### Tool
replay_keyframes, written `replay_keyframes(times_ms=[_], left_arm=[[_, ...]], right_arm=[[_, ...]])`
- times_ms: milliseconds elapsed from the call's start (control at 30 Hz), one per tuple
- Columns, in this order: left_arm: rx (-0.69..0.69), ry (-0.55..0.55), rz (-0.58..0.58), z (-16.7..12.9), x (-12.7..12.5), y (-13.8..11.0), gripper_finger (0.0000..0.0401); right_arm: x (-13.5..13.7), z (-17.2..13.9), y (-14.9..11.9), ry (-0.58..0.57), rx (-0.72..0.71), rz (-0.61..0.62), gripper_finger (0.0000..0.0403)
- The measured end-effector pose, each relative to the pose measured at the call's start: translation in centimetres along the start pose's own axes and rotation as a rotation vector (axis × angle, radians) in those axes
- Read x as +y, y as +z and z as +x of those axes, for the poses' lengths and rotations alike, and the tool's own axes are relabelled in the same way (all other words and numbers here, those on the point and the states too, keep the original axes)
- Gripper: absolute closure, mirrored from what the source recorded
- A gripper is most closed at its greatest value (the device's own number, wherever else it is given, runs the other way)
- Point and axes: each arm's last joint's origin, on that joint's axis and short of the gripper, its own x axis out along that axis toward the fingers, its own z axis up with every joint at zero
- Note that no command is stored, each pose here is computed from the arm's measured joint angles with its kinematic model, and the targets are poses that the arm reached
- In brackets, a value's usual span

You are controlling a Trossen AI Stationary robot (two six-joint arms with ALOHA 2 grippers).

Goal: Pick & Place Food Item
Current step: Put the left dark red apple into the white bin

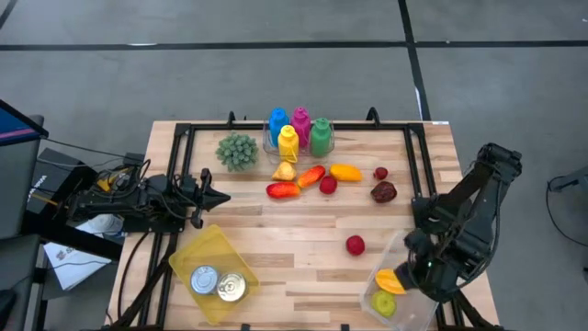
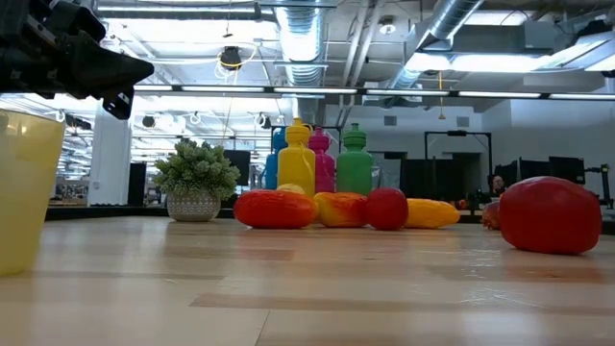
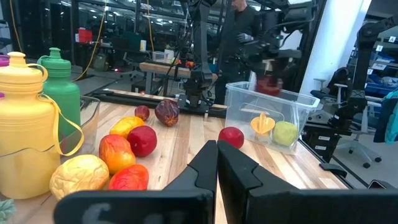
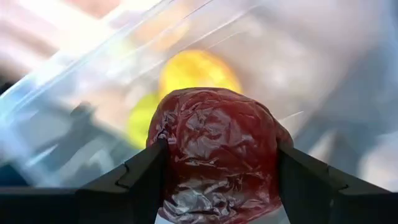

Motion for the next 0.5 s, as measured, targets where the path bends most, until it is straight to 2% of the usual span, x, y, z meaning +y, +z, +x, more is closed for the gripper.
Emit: replay_keyframes(times_ms=[67, 167, 400, 500], left_arm=[[0.000, 0.000, 0.000, 0.0, 0.0, 0.0, 0.0401], [0.000, 0.000, 0.000, 0.0, 0.0, 0.0, 0.0401], [0.001, 0.000, 0.000, 0.0, 0.0, 0.0, 0.0401], [0.001, 0.000, 0.000, 0.0, 0.0, 0.0, 0.0401]], right_arm=[[-0.6, 0.0, 0.4, -0.063, -0.038, 0.036, 0.0157], [-0.6, 0.1, 0.8, -0.096, -0.054, 0.064, 0.0157], [0.1, 1.7, 1.1, -0.193, -0.040, 0.290, 0.0157], [0.5, 2.3, 1.1, -0.218, -0.048, 0.328, 0.0157]])
